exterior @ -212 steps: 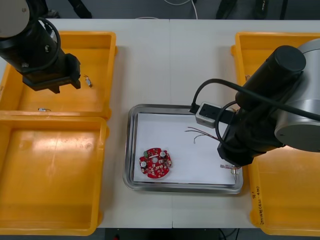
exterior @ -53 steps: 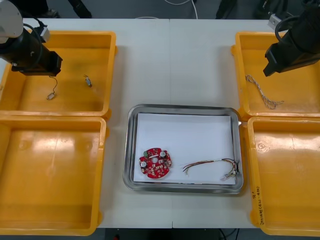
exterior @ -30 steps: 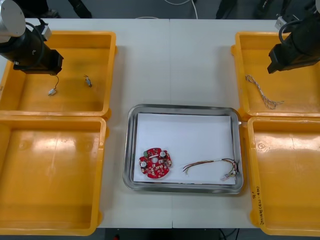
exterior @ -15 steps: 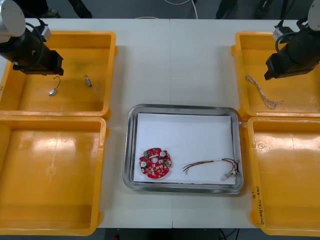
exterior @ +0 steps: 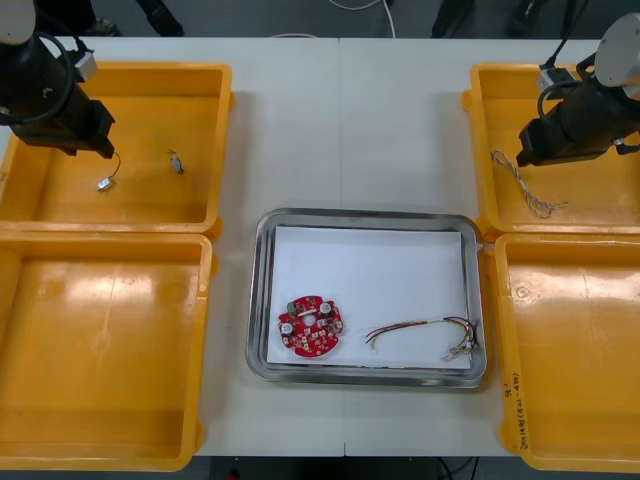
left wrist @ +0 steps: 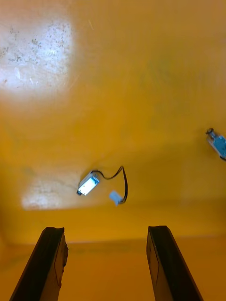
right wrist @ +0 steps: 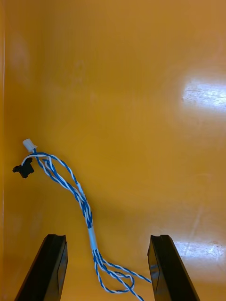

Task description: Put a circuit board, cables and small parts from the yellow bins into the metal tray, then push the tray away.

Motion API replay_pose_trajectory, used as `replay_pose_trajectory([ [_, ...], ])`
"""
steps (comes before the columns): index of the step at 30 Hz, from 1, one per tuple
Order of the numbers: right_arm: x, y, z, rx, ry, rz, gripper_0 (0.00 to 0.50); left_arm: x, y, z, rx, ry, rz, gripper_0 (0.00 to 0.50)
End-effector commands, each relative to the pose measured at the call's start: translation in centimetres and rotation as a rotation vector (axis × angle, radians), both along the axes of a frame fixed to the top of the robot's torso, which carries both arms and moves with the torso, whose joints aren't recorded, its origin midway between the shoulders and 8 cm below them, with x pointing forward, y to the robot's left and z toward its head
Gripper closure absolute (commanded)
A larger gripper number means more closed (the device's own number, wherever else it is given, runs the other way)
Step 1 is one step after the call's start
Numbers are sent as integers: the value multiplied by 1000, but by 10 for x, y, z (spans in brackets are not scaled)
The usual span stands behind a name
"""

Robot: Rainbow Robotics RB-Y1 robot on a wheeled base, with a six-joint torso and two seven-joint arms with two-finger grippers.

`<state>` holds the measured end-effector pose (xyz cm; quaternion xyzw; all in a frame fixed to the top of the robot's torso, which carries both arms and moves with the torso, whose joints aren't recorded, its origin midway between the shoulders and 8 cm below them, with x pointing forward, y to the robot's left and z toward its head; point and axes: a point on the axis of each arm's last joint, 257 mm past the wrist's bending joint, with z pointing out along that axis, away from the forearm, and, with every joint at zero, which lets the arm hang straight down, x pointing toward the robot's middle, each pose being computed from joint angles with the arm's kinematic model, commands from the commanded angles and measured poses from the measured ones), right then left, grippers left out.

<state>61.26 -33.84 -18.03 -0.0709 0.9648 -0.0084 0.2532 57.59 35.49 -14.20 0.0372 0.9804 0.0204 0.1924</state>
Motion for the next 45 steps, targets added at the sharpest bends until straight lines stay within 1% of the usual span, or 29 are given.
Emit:
replay_pose_trajectory([
  [1,17,15,16,-7,-68,65,0,-2,16,68,-1,-66,-11,0],
  [4,18,14,1,-8,-79,69,0,-10,19,73,-44,-57,8,0],
  [6,18,13,-5,-10,-82,71,0,-14,21,76,-62,-53,15,0],
  [7,17,11,-8,-11,-80,71,0,-17,22,76,-64,-53,17,0],
  [9,15,10,-13,-15,-74,74,0,-19,25,76,-73,-64,23,0],
  [11,13,10,-17,-17,-68,81,0,-20,30,72,-94,-82,37,0],
  [16,6,5,-30,-24,-47,87,0,-22,39,62,-93,-109,47,0],
  [19,3,3,-36,-25,-37,89,0,-22,43,57,-85,-108,57,0],
  [24,-1,3,-43,-24,-27,92,0,-20,48,46,-86,-117,61,0],
  [29,-3,4,-49,-16,-19,93,0,-16,50,36,-91,-139,60,0],
  [31,-5,5,-51,-16,-14,96,16,-13,51,32,-91,-155,54,0],
  [32,-5,5,-52,-15,-12,97,32,-11,51,32,-92,-160,53,0],
  [33,-5,6,-53,-17,-12,99,88,-10,52,29,-93,-166,55,0],
  [34,-6,6,-53,-17,-10,99,182,-8,51,26,-95,-173,52,0],
  [35,-6,6,-53,-18,-10,101,243,-8,50,25,-95,-174,50,0],
  [36,-6,7,-54,-18,-9,101,243,-7,51,22,-95,-177,53,0],
  [37,-6,8,-54,-16,-9,102,470,-6,50,19,-95,-179,52,0],
  [38,-6,8,-54,-15,-10,101,493,-6,48,16,-98,-177,52,0],
  [39,-6,8,-54,-16,-9,102,500,-6,48,15,-97,-179,49,0],
  [42,-6,8,-54,-16,-9,102,500,-5,44,8,-104,-179,50,0],
  [45,-6,8,-54,-17,-9,104,500,-3,41,3,-96,-178,46,0],
])
